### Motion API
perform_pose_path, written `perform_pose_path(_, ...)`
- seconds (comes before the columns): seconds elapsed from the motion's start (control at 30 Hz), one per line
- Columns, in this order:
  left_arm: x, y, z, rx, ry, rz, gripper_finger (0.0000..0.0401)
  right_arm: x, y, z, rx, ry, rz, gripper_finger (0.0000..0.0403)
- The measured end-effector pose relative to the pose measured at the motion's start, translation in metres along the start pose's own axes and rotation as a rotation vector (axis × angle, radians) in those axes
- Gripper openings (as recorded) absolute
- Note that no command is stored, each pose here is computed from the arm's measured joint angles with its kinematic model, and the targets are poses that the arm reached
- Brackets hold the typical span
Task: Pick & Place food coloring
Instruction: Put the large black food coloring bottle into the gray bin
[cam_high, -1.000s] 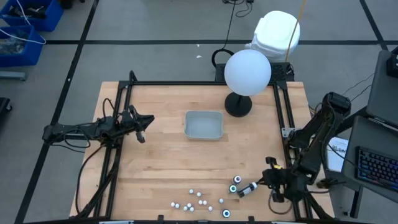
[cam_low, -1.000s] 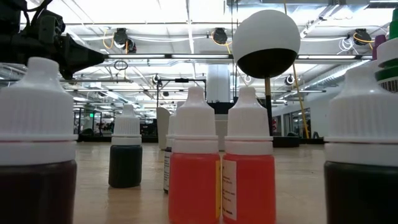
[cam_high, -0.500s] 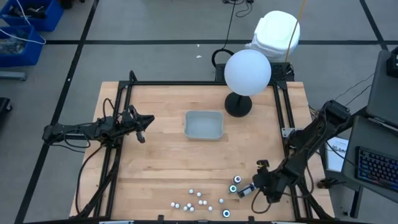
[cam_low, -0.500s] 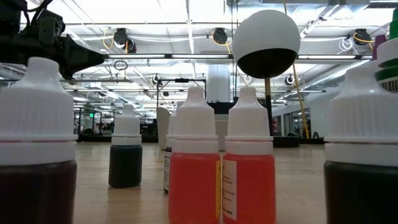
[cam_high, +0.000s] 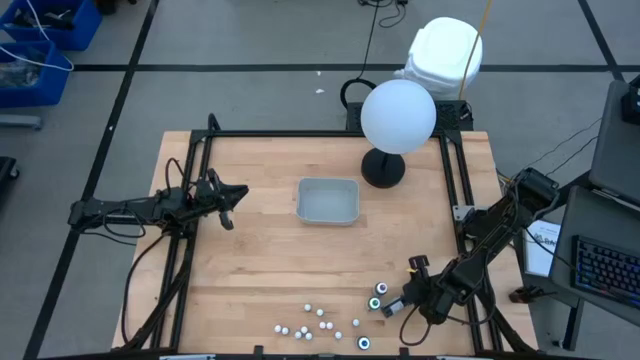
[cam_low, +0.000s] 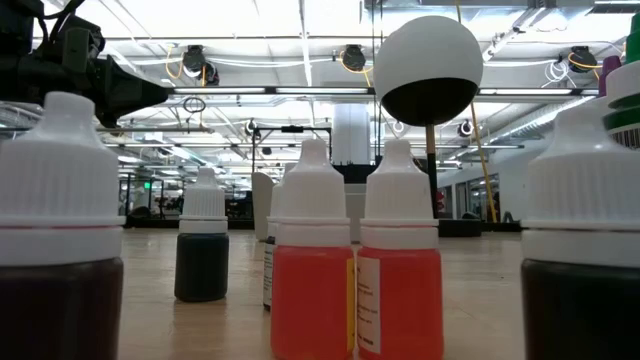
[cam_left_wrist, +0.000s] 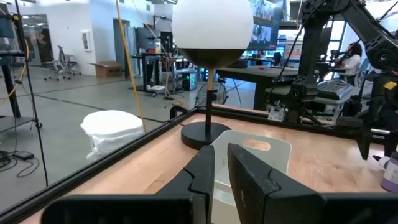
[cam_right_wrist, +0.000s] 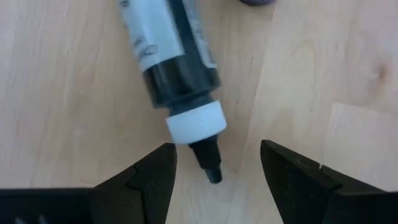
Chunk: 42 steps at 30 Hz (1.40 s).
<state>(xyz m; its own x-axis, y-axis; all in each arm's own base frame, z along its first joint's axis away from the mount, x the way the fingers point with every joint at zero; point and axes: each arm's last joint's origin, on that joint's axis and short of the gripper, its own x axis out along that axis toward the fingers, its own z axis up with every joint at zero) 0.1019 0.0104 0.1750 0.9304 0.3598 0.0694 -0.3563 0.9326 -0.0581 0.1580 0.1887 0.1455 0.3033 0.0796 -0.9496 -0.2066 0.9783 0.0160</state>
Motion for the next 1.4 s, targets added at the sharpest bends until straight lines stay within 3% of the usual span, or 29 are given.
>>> perform_pose_path(0.53, 0.000, 0.000, -0.002, 0.006, 0.016, 0.000, 0.0051, 0.000, 0.003, 0.011, -0.090, -0.118, 0.018, 0.0219)
perform_pose_path(0.87, 0.000, 0.000, -0.002, 0.006, 0.016, 0.000, 0.0051, 0.002, 0.004, 0.011, -0.085, -0.114, 0.018, 0.0215)
perform_pose_path(1.3, 0.000, 0.000, -0.002, 0.006, 0.015, 0.000, 0.0051, 0.013, 0.006, 0.010, -0.107, -0.074, 0.026, 0.0111)
perform_pose_path(1.4, 0.000, 0.000, -0.001, 0.006, 0.015, 0.000, 0.0051, 0.013, 0.007, 0.010, -0.111, -0.075, 0.027, 0.0110)
